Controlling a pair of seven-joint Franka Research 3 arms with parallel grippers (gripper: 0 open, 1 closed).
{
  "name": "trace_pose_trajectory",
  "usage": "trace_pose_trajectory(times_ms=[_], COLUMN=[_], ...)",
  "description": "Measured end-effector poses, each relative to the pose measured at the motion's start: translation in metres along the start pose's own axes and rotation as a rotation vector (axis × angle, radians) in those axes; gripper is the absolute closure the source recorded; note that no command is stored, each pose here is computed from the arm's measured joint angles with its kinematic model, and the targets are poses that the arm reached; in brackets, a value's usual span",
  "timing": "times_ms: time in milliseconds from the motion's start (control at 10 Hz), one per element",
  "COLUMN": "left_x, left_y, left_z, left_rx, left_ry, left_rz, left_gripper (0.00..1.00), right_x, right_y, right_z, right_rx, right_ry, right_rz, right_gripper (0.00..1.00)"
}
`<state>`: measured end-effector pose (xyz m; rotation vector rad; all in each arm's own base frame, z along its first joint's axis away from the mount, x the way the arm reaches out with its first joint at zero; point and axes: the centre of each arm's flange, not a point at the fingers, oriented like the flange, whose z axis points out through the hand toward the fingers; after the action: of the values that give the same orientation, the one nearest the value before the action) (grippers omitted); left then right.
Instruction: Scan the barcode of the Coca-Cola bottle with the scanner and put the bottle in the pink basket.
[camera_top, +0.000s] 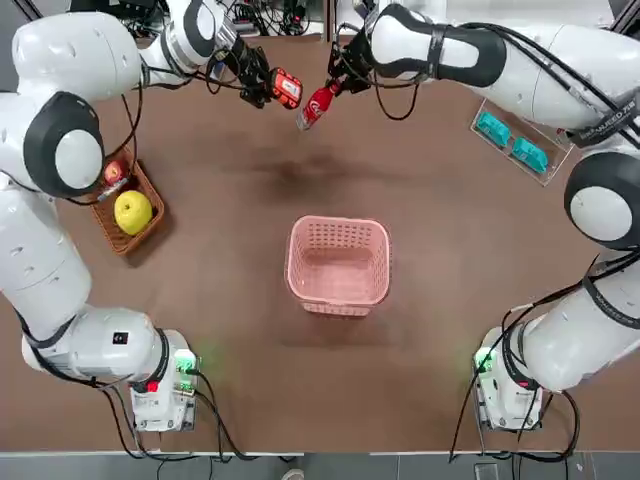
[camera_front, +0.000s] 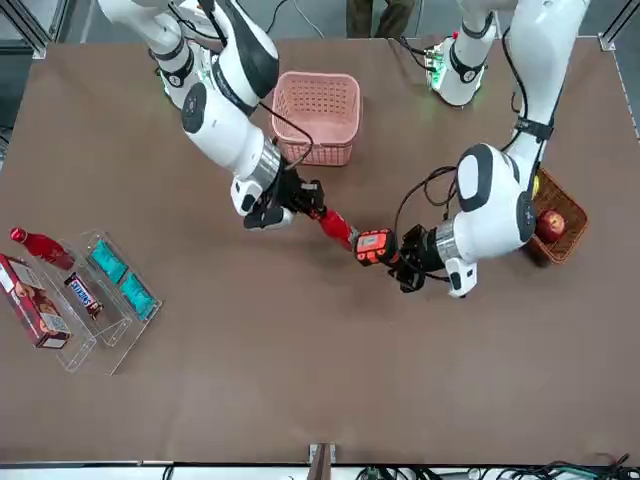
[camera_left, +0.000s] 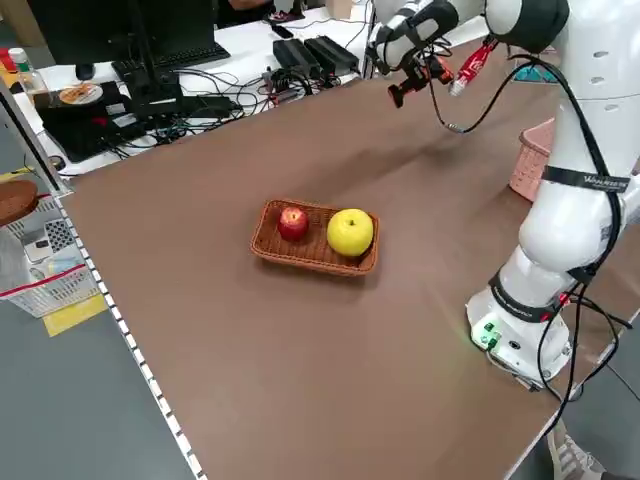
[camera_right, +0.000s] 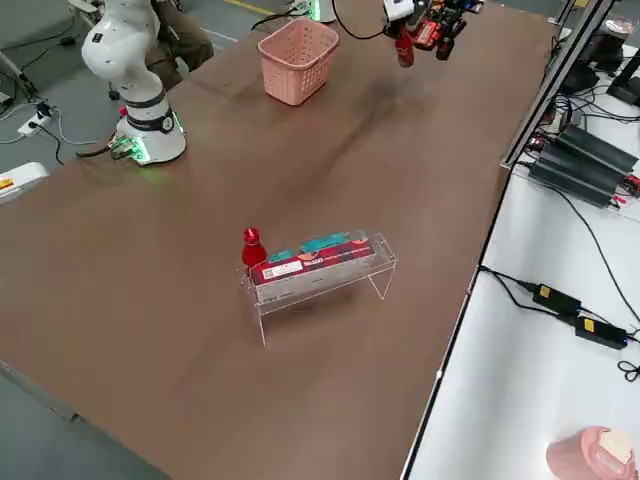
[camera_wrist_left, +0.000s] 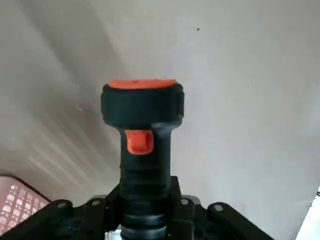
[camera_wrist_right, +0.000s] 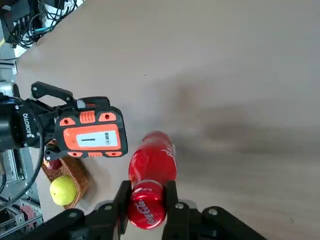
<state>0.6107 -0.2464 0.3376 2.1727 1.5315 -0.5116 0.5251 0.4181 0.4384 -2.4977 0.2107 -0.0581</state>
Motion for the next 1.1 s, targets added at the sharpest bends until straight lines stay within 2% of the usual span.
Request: trace_pose_trajectory(times_ms=[700,1100], left_x=[0.004,0.007], left_y=[-0.003,-0.005], left_z=[0.000,-0.008], left_rx=[0.005,0.016], left_ry=[0.002,0.000], left_rz=[-0.022,-0.039], left_gripper=[0.65,0.65], right_x=[0.023,0.026], right_y=[0.018,0.021], right_z=[-0.013,-0.014], right_rx=[0.003,0.001], right_ry=[0.038,0.039], right_rz=[0.017,0.013], right_gripper=[0.68,0.68])
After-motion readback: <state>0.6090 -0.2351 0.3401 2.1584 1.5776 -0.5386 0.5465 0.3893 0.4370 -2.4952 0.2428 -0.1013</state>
